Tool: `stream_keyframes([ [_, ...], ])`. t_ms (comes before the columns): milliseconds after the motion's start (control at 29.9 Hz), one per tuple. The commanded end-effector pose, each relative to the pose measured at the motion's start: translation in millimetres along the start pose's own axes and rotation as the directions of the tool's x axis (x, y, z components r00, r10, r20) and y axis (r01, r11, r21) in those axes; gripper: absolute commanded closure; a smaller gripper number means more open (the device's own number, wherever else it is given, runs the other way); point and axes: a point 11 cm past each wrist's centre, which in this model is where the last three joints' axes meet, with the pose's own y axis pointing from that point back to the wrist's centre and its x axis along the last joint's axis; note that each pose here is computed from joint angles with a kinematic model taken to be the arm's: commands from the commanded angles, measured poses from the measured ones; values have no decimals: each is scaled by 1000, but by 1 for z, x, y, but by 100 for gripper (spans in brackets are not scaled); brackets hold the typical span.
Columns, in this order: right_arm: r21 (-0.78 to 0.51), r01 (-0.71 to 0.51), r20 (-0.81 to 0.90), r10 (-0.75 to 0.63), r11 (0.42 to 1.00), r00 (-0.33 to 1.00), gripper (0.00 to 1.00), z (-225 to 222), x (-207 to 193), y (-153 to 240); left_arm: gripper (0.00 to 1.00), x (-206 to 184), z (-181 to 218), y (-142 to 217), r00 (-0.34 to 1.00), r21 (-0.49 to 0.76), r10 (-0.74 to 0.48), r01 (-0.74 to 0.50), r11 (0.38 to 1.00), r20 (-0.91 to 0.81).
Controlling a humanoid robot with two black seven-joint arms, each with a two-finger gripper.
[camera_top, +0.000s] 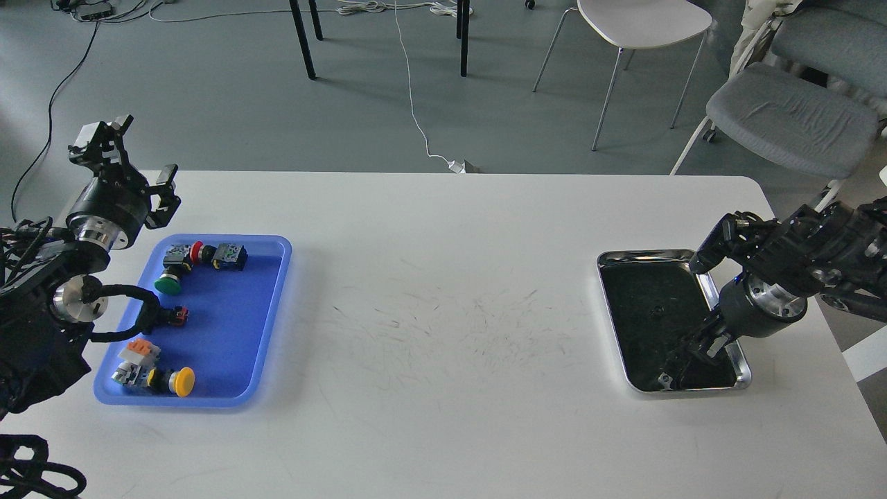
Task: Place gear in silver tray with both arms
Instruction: 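Lower the gear into the silver tray with the right gripper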
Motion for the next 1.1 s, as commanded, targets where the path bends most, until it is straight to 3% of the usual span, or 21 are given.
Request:
stream_keyframes([
  [0, -5, -2, -14, 2, 1000, 1000, 99, -1, 8, -2, 2, -1, -1, 0, 1000, 1, -1, 1, 1000, -1],
  [635, 8, 8, -26, -8, 1000, 1000, 93, -7, 11, -11, 2, 0, 0, 0, 1000, 1, 2, -2, 1000, -1],
  [1069, -3, -9, -15, 9, 1000, 1000, 74, -2, 14, -8, 2, 0, -1, 0, 1000, 1, 1, -1, 1000, 0],
])
